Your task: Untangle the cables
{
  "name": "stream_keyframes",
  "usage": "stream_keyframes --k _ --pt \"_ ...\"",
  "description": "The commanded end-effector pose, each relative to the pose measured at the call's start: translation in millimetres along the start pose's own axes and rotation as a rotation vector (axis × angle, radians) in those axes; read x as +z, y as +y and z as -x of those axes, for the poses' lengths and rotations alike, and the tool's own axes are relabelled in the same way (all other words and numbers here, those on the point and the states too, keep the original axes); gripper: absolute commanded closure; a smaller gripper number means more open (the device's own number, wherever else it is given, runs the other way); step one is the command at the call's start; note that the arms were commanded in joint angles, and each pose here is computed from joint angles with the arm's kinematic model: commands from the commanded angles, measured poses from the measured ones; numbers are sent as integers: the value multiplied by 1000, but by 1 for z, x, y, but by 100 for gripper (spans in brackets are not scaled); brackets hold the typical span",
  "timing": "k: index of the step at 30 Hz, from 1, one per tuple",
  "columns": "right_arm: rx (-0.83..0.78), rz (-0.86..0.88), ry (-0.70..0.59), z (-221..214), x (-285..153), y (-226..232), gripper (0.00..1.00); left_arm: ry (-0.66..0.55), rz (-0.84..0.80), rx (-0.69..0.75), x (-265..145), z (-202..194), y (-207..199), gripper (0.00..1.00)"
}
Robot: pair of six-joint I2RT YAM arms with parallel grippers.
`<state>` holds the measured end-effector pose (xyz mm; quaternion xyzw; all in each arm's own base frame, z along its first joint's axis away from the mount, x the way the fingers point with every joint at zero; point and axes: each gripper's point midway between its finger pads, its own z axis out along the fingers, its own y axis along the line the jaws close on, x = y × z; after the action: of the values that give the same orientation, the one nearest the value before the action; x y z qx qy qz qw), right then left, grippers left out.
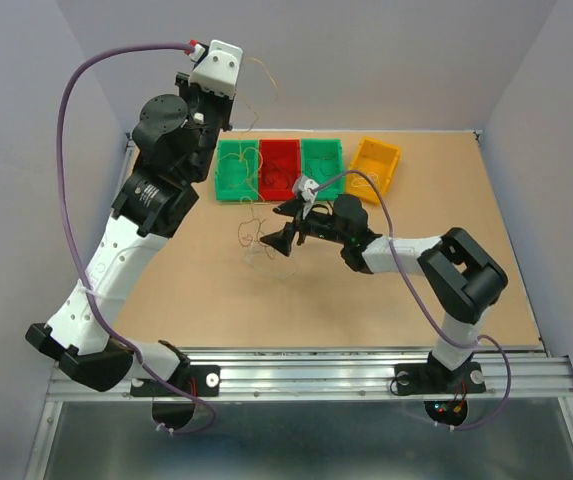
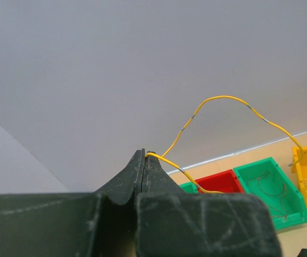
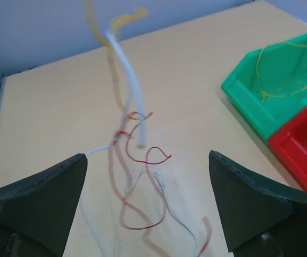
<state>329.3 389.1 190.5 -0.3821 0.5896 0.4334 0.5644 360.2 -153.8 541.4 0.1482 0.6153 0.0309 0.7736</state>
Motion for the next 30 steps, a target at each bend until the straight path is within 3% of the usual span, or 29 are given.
stream_keyframes --k 1,3,6,9,10,11,12,19,22,28,30 --pt "-11 -33 -123 17 25 -13 0 -136 45 -84 -19 55 28 100" --pt "4 -29 -106 5 36 -7 1 -139 57 -85 -17 58 30 100" --pt "24 -49 -112 -10 39 -9 19 -150 99 -94 -13 69 39 100" --pt "46 6 -158 -12 31 6 53 -162 125 -104 -8 80 45 100" --pt "51 17 -158 -13 29 9 83 -165 131 -104 -7 82 46 100" --pt "65 17 -153 -18 26 12 96 -173 146 -106 -6 87 49 100" --pt "68 16 -146 -21 24 13 99 -173 160 -99 -4 88 51 100" --pt "84 -61 -47 -64 -11 15 99 -187 402 -21 -3 110 97 100" --pt "85 -182 -23 -74 -36 6 99 -196 497 -22 -11 115 115 100" --pt "102 -450 2 -88 -91 -17 99 -197 482 -30 -15 109 115 100" --pt "94 -428 11 -89 -99 -9 67 -192 431 -32 -11 99 103 100"
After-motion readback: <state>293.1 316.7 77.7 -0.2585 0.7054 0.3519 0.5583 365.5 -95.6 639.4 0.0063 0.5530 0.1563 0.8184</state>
